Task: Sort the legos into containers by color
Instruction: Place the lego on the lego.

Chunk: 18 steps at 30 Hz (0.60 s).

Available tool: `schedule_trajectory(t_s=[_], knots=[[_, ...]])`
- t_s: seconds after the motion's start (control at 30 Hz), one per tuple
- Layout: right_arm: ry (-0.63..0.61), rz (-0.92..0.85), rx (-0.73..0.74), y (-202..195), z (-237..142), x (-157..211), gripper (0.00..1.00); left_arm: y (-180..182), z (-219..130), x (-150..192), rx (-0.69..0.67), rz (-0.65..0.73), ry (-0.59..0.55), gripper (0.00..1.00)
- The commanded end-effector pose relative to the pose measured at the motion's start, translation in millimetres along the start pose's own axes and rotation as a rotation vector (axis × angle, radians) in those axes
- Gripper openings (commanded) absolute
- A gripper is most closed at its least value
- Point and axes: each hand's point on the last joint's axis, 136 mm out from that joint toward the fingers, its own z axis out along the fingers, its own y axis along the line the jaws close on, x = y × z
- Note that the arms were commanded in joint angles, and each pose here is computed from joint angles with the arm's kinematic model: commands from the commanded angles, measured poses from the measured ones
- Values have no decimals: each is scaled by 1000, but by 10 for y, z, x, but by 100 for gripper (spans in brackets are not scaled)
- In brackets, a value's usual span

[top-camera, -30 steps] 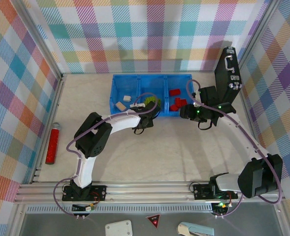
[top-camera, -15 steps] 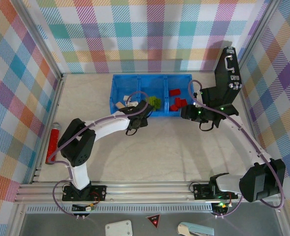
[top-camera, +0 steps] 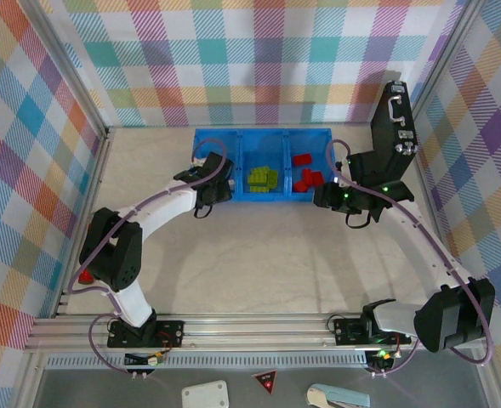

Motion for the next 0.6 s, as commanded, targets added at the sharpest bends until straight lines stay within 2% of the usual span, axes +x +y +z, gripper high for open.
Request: schedule_trajectory(t_s=[0.0,0.27,0.57], knots=[[-2,12,8,-11,-84,37,55,-2,45,-167,37,55,32,66],[4,15,11,-29,-91,80,55,-86,269,-571,50,112,56,66],[4,15,19,-43,-133,102,55,-223,563,-1047,36,131,8,66]])
